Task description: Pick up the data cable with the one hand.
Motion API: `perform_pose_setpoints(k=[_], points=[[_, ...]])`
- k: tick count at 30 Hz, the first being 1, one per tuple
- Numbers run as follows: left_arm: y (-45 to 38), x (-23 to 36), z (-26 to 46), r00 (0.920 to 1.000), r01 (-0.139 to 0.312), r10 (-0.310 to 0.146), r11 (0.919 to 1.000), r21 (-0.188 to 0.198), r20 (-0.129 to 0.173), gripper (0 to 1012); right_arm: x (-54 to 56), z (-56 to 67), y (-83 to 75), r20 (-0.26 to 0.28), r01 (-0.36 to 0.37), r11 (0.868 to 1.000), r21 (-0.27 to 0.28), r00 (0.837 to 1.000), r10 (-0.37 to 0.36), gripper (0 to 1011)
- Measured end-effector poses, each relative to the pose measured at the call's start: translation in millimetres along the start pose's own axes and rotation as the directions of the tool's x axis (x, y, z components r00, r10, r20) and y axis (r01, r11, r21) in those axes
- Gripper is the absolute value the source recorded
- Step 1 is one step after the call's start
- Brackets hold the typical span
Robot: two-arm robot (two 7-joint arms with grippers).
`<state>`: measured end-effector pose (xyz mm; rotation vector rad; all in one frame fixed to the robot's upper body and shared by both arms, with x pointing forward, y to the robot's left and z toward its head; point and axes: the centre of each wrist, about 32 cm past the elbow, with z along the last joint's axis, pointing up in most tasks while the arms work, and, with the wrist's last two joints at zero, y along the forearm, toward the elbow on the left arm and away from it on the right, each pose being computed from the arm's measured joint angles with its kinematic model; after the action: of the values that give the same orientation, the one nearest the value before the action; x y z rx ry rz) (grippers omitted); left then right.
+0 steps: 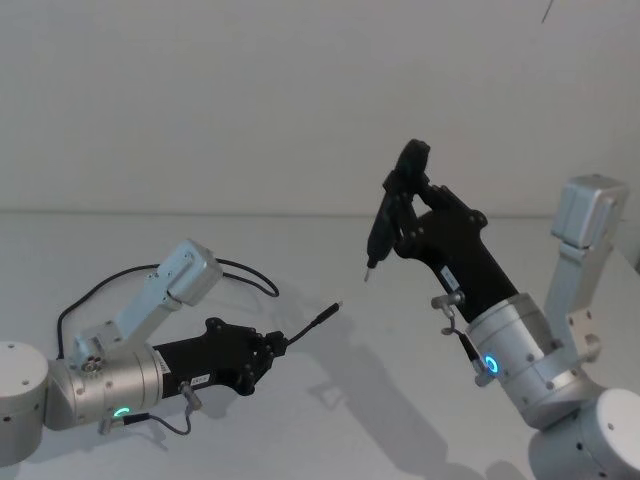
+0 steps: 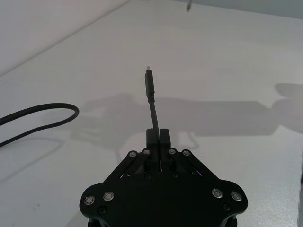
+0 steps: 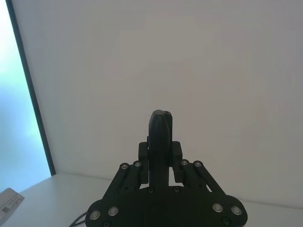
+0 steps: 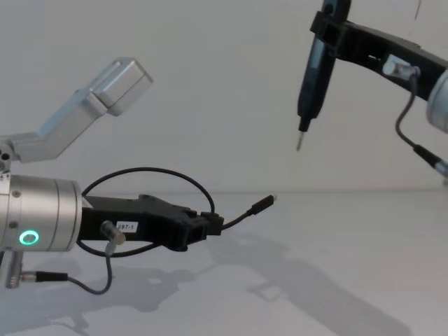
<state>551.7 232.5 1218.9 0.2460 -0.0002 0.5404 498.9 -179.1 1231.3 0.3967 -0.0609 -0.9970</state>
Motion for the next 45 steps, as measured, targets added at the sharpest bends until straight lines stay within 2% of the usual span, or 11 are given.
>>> perform_pose_setpoints(k=[12, 29, 38, 45], points=[[0.3, -0.2, -0.1, 1.0000, 0.000, 0.000, 1.0000, 0.000, 0.000, 40, 2.2, -15.9, 14.8, -0.013, -0.039, 0.999, 0.020, 0.999, 0.039, 279], [0.3, -0.4, 0.0, 1.0000, 0.000, 0.000, 1.0000, 0.000, 0.000, 40, 13.9, -47.1, 28.9, 0.008, -0.027, 0.999, -0.016, 1.000, 0.028, 279], [0.3, -0.4, 0.0, 1.0000, 0.001, -0.001, 1.0000, 0.000, 0.000, 40, 20.6, -53.7, 28.2, 0.035, -0.033, 0.998, -0.046, 0.999, 0.035, 279], [0.3, -0.4, 0.0, 1.0000, 0.001, -0.001, 1.0000, 0.000, 0.000, 40, 26.8, -54.4, 23.0, 0.058, -0.044, 0.997, -0.068, 0.997, 0.048, 279]])
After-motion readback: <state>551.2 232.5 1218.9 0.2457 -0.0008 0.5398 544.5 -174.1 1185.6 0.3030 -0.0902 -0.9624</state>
